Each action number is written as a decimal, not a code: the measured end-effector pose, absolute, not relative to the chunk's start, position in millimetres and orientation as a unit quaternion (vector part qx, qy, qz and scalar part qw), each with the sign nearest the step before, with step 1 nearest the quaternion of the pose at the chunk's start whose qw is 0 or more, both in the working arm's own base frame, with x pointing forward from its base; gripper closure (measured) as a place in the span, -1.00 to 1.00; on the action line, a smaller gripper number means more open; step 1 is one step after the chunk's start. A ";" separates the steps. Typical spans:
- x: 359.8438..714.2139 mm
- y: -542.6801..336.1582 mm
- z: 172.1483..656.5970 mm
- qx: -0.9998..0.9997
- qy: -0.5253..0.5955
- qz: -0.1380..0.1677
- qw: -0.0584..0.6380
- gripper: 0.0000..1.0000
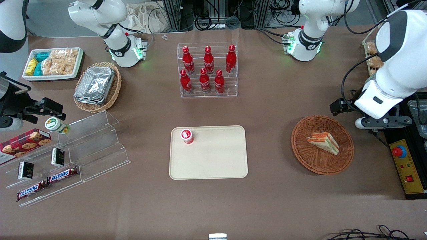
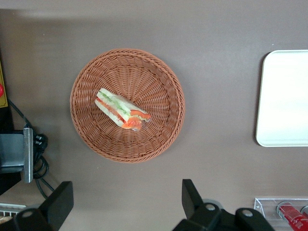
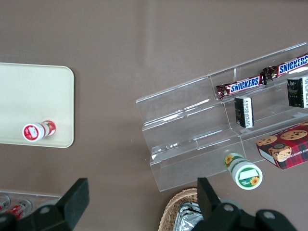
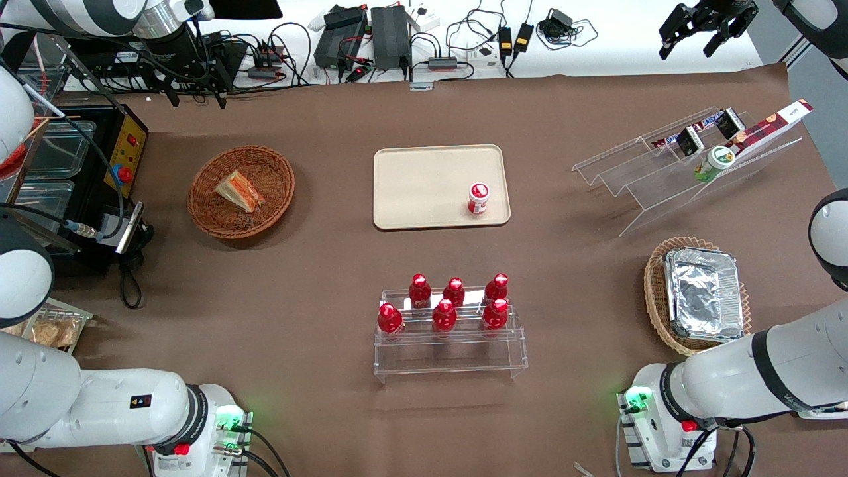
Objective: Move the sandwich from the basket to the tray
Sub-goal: 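Move the left gripper over the wrapped sandwich in the wicker basket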
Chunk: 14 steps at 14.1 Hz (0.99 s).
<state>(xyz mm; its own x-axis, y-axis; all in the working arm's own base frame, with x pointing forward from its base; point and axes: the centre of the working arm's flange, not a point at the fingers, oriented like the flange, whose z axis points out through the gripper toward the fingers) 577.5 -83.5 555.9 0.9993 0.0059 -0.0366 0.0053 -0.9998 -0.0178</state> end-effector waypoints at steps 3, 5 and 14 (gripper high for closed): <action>581.6 -80.8 551.9 -1.000 -0.006 0.023 0.008 -1.00; 584.5 -77.6 545.4 -0.999 -0.035 0.029 0.009 -1.00; 591.3 -58.8 425.5 -0.932 -0.362 0.009 0.004 -1.00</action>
<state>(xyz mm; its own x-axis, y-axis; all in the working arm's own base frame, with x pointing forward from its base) 591.3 -58.8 425.5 0.7372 0.6755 -0.0138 0.6754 -0.7373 -0.0137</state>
